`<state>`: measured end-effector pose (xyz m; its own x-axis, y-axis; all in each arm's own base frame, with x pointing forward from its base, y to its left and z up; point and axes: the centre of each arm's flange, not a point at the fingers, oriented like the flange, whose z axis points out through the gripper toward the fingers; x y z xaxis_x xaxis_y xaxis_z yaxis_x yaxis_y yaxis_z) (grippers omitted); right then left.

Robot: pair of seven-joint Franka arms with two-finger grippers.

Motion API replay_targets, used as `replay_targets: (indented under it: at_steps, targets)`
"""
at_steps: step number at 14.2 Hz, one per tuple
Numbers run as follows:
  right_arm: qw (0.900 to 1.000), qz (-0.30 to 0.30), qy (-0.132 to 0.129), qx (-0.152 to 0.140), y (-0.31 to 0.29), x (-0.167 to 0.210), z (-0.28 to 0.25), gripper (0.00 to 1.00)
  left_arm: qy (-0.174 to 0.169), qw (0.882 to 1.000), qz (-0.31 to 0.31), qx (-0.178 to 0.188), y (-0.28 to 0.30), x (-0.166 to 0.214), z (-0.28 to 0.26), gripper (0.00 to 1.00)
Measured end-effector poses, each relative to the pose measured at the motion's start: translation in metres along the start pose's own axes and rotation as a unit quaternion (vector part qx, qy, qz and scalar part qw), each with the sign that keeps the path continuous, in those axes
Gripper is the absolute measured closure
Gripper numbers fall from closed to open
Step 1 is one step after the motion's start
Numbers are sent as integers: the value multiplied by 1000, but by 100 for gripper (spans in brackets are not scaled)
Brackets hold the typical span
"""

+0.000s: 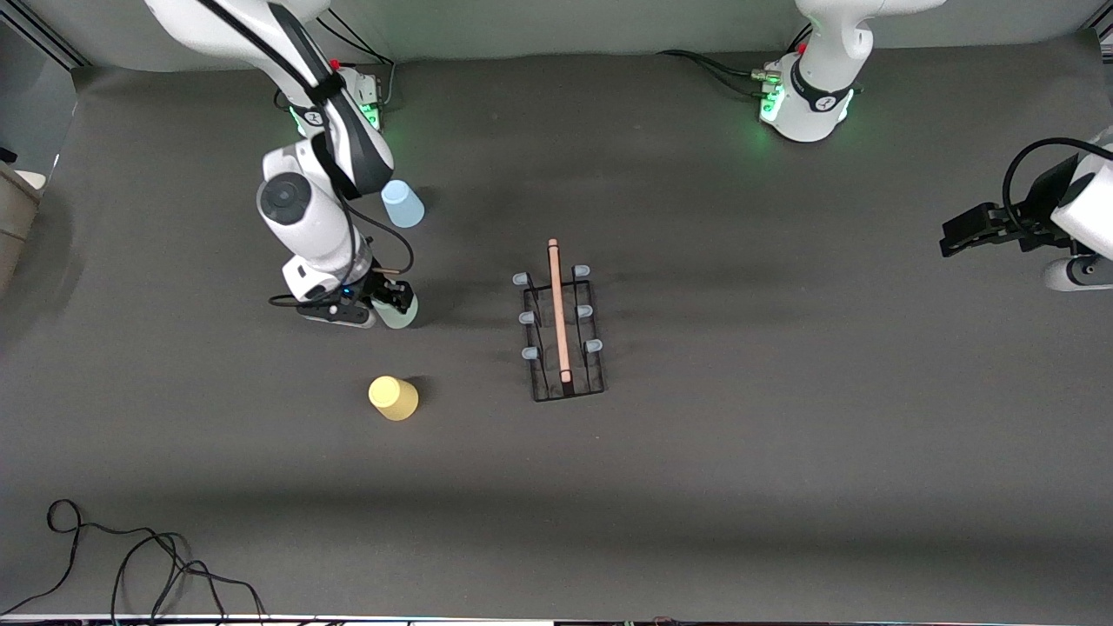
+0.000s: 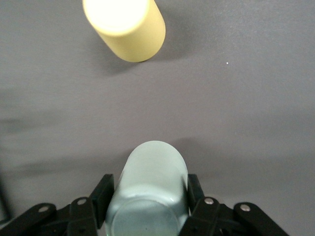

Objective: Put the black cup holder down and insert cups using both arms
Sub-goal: 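Grasp the pale green cup and carry it over the rack, then lower the green cup onto a rack peg and open the right gripper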

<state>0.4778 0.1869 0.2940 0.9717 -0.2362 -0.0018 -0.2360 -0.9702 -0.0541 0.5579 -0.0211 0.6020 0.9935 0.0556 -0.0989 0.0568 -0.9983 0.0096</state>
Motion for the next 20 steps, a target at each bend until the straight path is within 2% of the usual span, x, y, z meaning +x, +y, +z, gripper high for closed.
replay_targets:
  at_steps: [3, 5, 7, 13, 20]
  targets:
    - [999, 31, -35, 20, -22, 14, -80, 35, 1, 1000, 1, 0, 1, 0, 0, 0]
    - [997, 54, -33, 32, -45, 18, -118, 35, 3, 1000, 0, 0, 1, 1, 0, 0]
    - [996, 79, -28, 39, -82, 5, -134, 35, 9, 1000, -1, 0, -1, 3, -1, 0]
    - [989, 142, -30, 28, -196, -33, -106, 35, 19, 1000, -3, -1, -3, 5, -3, 0]
    - [989, 142, -36, 5, -220, -36, -57, 35, 21, 1000, 1, -2, 1, 9, 0, 0]
